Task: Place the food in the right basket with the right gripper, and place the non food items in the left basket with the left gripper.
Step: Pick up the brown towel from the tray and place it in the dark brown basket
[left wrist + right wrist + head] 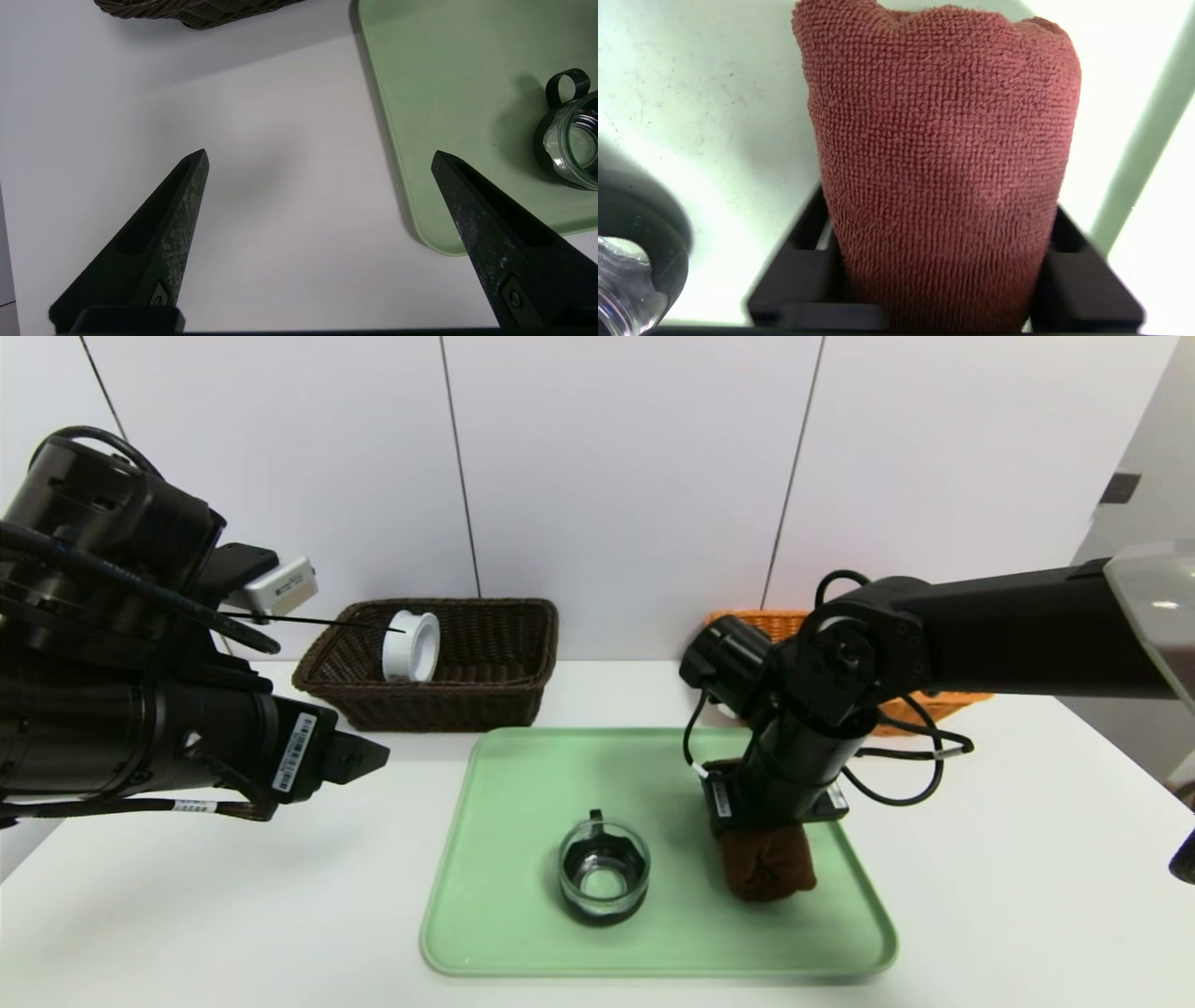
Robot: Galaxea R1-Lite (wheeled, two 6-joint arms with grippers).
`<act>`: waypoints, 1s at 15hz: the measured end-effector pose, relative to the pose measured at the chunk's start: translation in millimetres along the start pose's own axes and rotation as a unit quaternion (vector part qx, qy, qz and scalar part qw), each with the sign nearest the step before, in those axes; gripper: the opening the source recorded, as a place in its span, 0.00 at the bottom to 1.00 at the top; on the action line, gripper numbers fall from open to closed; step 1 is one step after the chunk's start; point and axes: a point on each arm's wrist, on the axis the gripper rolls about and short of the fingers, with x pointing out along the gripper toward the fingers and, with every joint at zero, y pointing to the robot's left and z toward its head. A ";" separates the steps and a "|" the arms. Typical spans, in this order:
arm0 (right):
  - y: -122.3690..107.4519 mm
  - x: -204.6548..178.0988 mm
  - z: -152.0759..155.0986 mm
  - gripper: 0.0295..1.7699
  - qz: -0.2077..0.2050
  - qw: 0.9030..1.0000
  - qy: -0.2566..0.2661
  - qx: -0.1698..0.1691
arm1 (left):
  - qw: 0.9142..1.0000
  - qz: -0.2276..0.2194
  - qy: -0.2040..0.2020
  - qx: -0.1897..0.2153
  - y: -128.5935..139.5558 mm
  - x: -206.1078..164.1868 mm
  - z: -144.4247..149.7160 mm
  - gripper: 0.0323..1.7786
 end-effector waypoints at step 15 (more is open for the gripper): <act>21.9 -90.9 28.0 0.28 0.127 0.973 -0.192 0.000 | 1.000 0.003 0.007 0.000 0.9 2.2 -4.1 0.95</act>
